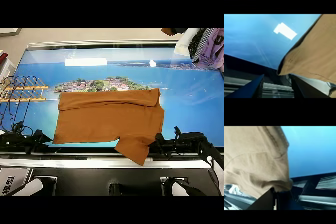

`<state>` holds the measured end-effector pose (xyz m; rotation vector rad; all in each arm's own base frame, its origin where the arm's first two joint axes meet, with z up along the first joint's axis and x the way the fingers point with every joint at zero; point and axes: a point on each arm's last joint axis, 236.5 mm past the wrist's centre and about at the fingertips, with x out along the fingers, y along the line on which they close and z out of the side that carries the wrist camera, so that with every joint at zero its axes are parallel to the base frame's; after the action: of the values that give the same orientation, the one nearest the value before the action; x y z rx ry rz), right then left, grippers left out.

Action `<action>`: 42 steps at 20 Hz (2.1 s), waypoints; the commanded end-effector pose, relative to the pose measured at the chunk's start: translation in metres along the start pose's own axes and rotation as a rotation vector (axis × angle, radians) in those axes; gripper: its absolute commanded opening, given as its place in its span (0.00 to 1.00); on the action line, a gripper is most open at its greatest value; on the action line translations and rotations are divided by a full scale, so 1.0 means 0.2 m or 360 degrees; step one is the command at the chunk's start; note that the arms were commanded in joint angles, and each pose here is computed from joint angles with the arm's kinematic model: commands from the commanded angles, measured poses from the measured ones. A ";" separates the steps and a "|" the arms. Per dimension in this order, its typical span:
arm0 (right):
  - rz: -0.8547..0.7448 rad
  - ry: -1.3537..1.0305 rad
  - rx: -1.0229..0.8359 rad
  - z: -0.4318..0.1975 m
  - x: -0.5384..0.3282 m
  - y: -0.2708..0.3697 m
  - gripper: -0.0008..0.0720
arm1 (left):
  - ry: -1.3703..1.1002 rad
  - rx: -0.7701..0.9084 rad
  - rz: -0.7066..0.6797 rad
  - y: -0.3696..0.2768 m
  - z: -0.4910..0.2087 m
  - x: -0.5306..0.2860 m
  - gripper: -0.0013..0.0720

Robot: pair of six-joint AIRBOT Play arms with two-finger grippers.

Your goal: Fold the clothes and pants, and hang the long-sleeved shirts on hangers.

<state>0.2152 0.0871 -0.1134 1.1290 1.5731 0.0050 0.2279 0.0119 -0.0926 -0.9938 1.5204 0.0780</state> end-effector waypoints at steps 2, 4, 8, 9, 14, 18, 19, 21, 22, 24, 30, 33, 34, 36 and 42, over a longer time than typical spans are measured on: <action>-0.0005 0.0000 -0.0009 0.00 0.00 0.00 0.05 | 0.0048 0.0006 -0.0080 -0.05 -0.02 0.09 0.56; -0.0005 0.0001 -0.0008 0.00 0.00 0.00 0.05 | 0.0088 0.0017 -0.0065 -0.05 -0.03 0.13 0.56; -0.0004 0.0016 -0.0010 -0.01 0.00 0.00 0.05 | 0.0018 0.0000 -0.0037 -0.04 0.03 0.16 0.54; -0.0004 0.0016 -0.0011 -0.01 0.00 0.00 0.05 | 0.0012 -0.0003 -0.0035 -0.04 0.04 0.16 0.51; 0.0008 0.0072 -0.0072 -0.07 -0.01 0.01 0.05 | 0.0050 0.0044 -0.0045 -0.06 0.01 0.14 0.03; 0.0084 -0.0033 -0.0191 -0.14 -0.15 0.14 0.05 | 0.0068 0.0088 -0.0059 -0.13 -0.06 0.00 0.03; 0.0110 -0.0053 -0.0223 -0.19 -0.20 0.18 0.05 | 0.0019 0.0050 -0.0048 -0.14 -0.07 -0.06 0.03; 0.0161 -0.0109 -0.0287 -0.30 -0.29 0.24 0.05 | -0.0092 0.0077 -0.0021 -0.17 -0.11 -0.16 0.03; 0.0191 -0.0170 -0.0325 -0.35 -0.35 0.28 0.05 | -0.0152 0.0124 -0.0035 -0.21 -0.13 -0.21 0.03; 0.0245 -0.0368 -0.0420 -0.34 -0.44 0.35 0.05 | -0.0262 0.0233 -0.0057 -0.29 -0.12 -0.25 0.03; 0.0330 -0.0558 -0.0567 0.05 -0.56 0.61 0.05 | -0.0493 0.0472 -0.0056 -0.58 0.18 -0.27 0.03; 0.0320 -0.0525 -0.0704 0.33 -0.55 0.80 0.05 | -0.0519 0.0514 -0.0049 -0.70 0.39 -0.24 0.03; 0.0302 -0.0488 -0.0778 0.40 -0.50 0.89 0.05 | -0.0506 0.0530 -0.0038 -0.74 0.45 -0.22 0.03; 0.0234 -0.0441 -0.0838 0.55 -0.39 1.01 0.05 | -0.0480 0.0579 0.0001 -0.80 0.57 -0.17 0.03; 0.0132 -0.0544 -0.0750 0.97 -0.32 1.15 0.05 | -0.0525 0.0720 0.0101 -0.95 0.91 -0.11 0.03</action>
<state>0.4683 0.0737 0.0059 0.7876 1.1450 0.2643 0.4512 0.0026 -0.0192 -0.5935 1.2050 -0.0561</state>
